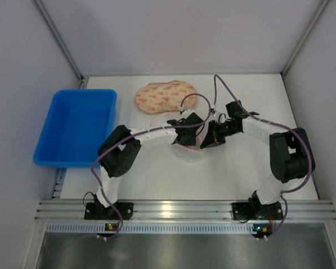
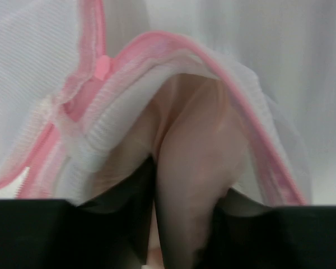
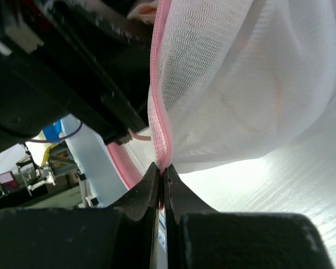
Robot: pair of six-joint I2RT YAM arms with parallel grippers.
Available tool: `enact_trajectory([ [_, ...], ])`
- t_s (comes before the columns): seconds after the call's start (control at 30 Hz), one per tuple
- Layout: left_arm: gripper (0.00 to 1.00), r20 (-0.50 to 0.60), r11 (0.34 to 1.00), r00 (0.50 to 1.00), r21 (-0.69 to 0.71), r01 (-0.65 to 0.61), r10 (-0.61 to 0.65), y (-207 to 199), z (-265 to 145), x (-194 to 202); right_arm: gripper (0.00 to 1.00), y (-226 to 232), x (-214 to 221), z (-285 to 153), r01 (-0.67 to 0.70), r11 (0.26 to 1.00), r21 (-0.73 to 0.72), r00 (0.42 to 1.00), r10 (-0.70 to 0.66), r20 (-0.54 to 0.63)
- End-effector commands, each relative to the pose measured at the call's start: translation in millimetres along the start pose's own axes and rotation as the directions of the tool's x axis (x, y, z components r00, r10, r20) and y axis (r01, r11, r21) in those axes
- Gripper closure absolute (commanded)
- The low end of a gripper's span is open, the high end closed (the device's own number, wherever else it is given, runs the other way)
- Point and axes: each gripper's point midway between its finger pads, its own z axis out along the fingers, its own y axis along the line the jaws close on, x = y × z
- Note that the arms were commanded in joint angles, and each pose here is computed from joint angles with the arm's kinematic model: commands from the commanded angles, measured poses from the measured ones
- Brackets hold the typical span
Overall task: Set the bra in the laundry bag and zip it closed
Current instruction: Place the bra in the laundry bag.
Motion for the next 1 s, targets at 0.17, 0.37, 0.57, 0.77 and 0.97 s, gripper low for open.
enact_trajectory([
  [0.17,0.28,0.043,0.974,0.995,0.203,-0.101,0.094,-24,-65,-16,1.00,6,-1,-6,0.050,0.999,-0.016,0.999,-0.050,0.010],
  [0.37,0.23,0.096,0.928,0.984,0.331,-0.174,0.150,-29,-114,-23,1.00,4,-1,-7,0.054,0.999,-0.002,0.998,-0.054,0.016],
  [0.57,0.32,0.074,0.880,0.984,0.440,-0.178,0.162,-29,-135,-14,1.00,7,-1,-9,0.075,0.997,0.000,0.997,-0.075,0.023],
  [0.77,0.89,0.038,0.863,0.994,0.495,-0.105,0.099,-22,-114,-26,1.00,11,1,-12,0.104,0.995,0.001,0.994,-0.104,0.015],
  [0.97,0.91,-0.108,0.864,0.994,0.503,0.031,0.027,-44,-73,0,1.00,27,-5,-16,0.123,0.992,-0.021,0.992,-0.122,0.026],
])
